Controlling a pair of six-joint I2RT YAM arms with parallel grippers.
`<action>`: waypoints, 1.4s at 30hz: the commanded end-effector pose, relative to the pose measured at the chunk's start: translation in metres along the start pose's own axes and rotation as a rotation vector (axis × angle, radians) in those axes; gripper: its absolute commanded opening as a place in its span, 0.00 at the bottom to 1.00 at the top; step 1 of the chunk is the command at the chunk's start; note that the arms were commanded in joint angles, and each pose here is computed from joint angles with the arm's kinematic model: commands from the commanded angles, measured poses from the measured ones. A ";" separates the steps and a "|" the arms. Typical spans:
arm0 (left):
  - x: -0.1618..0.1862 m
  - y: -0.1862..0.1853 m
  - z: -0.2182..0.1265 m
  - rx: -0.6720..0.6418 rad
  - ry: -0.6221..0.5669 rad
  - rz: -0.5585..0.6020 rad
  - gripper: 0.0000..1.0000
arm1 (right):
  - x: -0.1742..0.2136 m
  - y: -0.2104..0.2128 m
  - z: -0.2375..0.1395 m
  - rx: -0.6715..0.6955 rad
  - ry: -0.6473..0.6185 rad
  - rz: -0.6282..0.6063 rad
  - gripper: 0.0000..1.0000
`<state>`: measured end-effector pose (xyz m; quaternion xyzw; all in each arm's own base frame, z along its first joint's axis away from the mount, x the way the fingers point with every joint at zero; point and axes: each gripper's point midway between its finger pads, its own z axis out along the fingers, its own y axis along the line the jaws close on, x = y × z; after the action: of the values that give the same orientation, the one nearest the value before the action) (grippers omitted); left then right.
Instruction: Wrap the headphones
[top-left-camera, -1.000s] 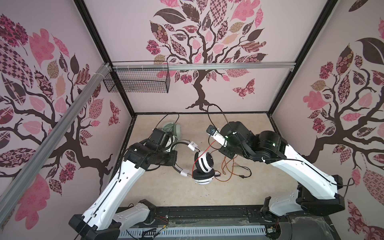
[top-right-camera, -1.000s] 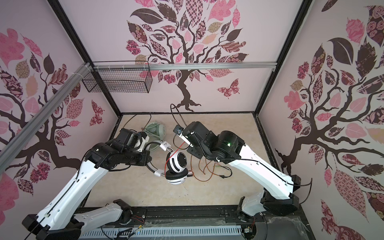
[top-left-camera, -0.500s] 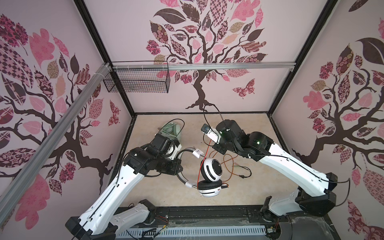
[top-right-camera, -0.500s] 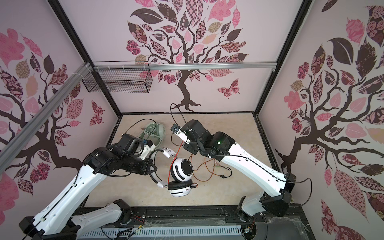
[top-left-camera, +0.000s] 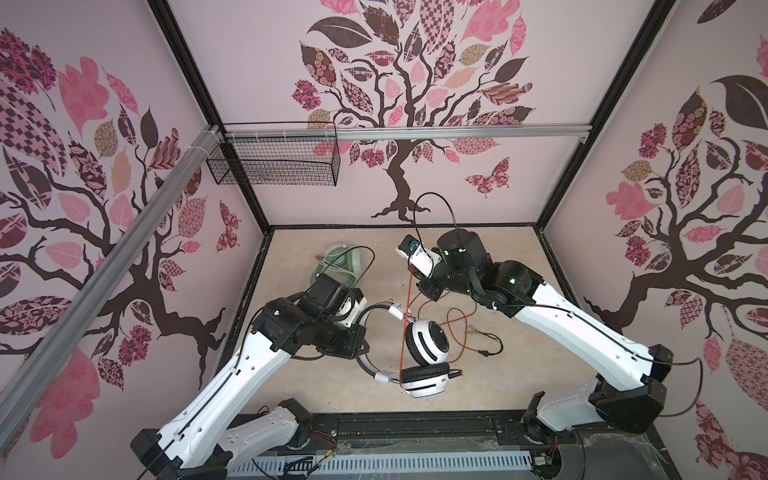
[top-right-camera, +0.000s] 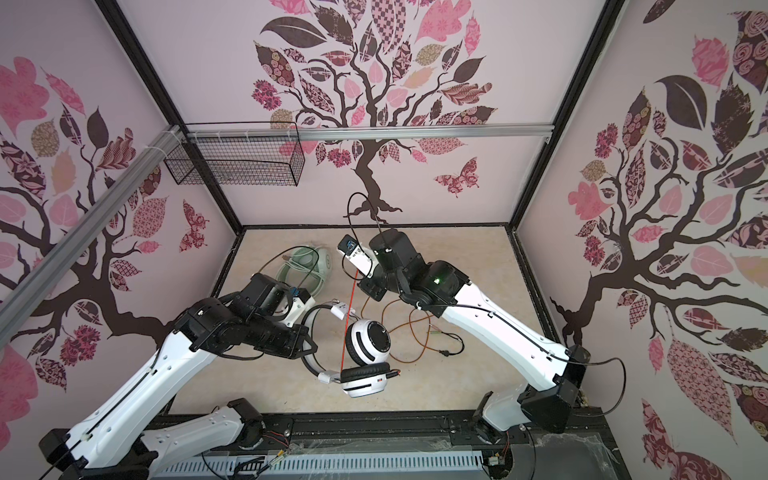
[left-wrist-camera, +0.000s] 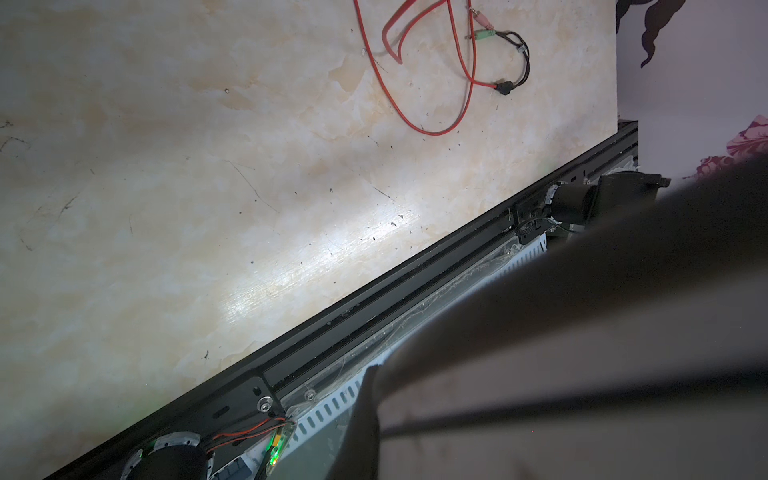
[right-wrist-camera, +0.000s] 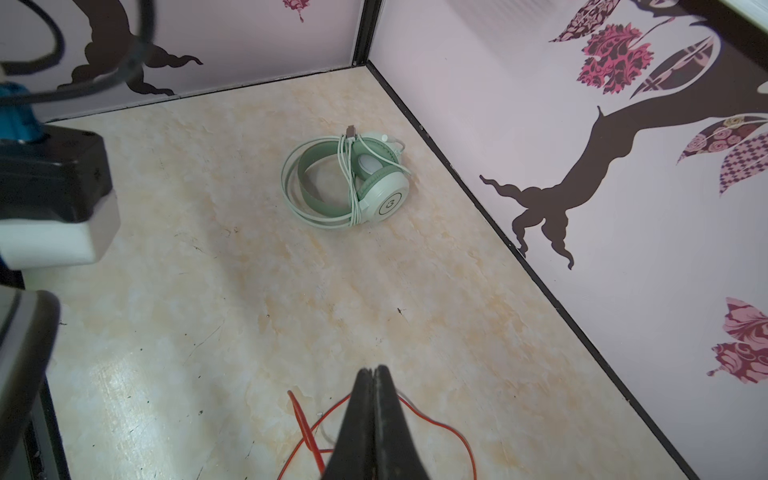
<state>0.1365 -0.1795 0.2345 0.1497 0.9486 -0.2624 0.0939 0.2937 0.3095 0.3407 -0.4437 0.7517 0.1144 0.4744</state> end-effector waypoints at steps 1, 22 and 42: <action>0.012 -0.020 -0.010 0.101 0.014 0.047 0.00 | 0.015 -0.021 0.024 0.009 -0.011 0.128 0.01; -0.063 -0.056 -0.120 0.155 -0.321 -0.242 0.00 | 0.121 0.110 0.068 -0.572 -0.187 0.434 0.61; -0.118 -0.055 -0.156 0.174 -0.515 -0.349 0.00 | 0.187 0.132 0.058 -0.577 -0.227 0.488 0.52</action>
<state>0.2046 -0.1667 0.3862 -0.0804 0.9099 -0.3412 0.2216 0.1961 0.3145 0.1091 -0.3549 0.7341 0.4661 0.3434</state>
